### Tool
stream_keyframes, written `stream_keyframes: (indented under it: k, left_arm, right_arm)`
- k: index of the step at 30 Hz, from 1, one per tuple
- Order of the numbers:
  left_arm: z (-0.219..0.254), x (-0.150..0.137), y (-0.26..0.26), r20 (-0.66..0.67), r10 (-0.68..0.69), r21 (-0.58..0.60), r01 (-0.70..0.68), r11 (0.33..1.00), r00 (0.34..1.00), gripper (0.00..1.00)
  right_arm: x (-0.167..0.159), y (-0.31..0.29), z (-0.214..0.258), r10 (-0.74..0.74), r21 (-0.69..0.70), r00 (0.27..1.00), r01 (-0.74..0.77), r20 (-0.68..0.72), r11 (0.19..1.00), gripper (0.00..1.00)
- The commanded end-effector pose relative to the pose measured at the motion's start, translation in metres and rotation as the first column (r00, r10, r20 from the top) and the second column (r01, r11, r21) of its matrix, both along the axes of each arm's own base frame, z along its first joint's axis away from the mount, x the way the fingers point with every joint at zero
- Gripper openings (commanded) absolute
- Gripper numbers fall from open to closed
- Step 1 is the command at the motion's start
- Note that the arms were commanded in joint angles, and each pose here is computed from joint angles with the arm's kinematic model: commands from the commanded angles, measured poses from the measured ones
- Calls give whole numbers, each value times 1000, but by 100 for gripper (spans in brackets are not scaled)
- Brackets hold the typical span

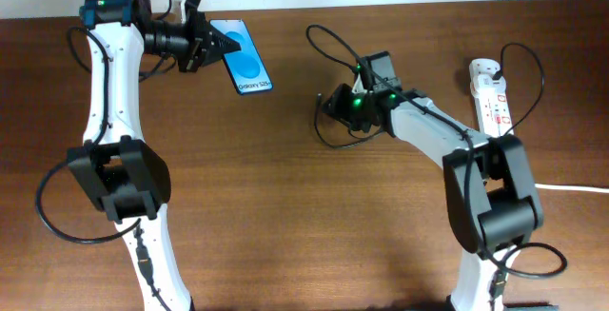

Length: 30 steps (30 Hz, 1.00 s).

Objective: Plug charger to phone and switch on socket

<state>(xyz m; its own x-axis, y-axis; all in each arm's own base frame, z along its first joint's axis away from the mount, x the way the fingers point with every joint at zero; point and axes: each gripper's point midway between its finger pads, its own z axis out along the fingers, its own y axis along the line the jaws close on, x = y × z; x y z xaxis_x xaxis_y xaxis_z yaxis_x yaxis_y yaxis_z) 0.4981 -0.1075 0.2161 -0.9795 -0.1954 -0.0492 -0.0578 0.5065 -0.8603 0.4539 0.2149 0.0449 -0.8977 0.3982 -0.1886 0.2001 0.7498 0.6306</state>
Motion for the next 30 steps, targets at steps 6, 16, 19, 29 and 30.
stream_keyframes:
  k: [6, 16, 19, 29, 30]
  left_arm:
    - [-12, -5, 14, -6, 10, 134, -9, 991, 1000, 0]
    - [-14, -7, 16, -12, 8, 148, -6, 989, 1000, 0]
    - [-14, -7, 16, -15, 8, 148, -6, 989, 1000, 0]
    - [-25, -6, 25, -21, 26, 225, -21, 974, 999, 0]
    - [-26, -6, 26, -22, 28, 234, -22, 972, 999, 0]
  right_arm:
    - [6, 21, -29, -40, -36, 999, 40, 11, 999, 37]
    - [12, 30, -70, -111, 47, 992, 114, -65, 992, 33]
    - [12, 27, -81, -120, 34, 990, 123, -73, 992, 32]
    - [19, 16, -75, -59, 105, 996, 65, -62, 992, 4]
    - [20, 15, -69, -30, 117, 999, 35, -43, 993, 4]
